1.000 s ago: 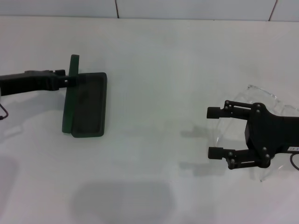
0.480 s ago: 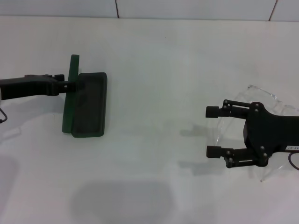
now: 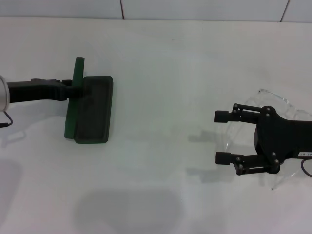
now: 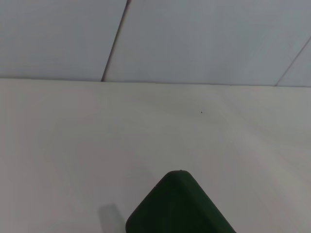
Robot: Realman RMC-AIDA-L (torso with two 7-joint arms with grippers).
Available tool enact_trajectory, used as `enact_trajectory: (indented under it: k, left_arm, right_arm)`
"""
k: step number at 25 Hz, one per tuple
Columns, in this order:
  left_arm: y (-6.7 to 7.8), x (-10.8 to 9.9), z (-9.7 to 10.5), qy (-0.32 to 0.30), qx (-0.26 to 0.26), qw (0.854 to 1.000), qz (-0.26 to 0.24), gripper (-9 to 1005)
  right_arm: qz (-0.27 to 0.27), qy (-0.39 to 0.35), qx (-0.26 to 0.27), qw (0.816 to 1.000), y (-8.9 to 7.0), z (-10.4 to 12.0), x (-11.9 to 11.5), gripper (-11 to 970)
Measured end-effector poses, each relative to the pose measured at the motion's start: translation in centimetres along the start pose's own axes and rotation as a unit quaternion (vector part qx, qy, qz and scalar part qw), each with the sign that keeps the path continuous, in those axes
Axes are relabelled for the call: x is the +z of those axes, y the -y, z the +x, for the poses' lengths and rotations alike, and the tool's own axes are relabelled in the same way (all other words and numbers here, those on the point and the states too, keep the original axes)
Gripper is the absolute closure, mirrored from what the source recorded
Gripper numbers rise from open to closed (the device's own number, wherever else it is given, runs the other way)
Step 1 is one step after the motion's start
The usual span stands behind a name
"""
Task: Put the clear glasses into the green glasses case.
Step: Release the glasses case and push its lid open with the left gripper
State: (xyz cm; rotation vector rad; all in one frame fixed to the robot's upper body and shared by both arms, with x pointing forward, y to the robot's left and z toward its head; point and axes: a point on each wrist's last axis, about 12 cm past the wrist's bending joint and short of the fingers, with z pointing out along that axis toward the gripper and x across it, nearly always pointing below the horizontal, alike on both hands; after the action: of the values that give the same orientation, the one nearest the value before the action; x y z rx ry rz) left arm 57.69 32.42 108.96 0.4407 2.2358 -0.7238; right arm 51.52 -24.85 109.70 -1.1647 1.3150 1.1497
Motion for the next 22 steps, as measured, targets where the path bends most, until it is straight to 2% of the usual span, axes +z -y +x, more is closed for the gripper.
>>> enact_trajectory:
  k: [10, 17, 22]
  left_arm:
    - [0.2, 0.1, -0.4, 0.004, 0.002, 1.0, 0.013, 298]
    - [0.3, -0.1, -0.5, 0.006, 0.003, 1.0, 0.019, 454]
    - [0.8, 0.1, -1.3, 0.013, 0.025, 0.999, 0.036, 587]
  right_arm:
    - [0.004, -0.002, 0.003, 1.0, 0.0, 0.2, -0.1, 134]
    - [0.006, -0.003, 0.003, 1.0, 0.0, 0.2, -0.1, 134]
    - [0.007, -0.004, 0.003, 1.0, 0.1, 0.2, -0.2, 134]
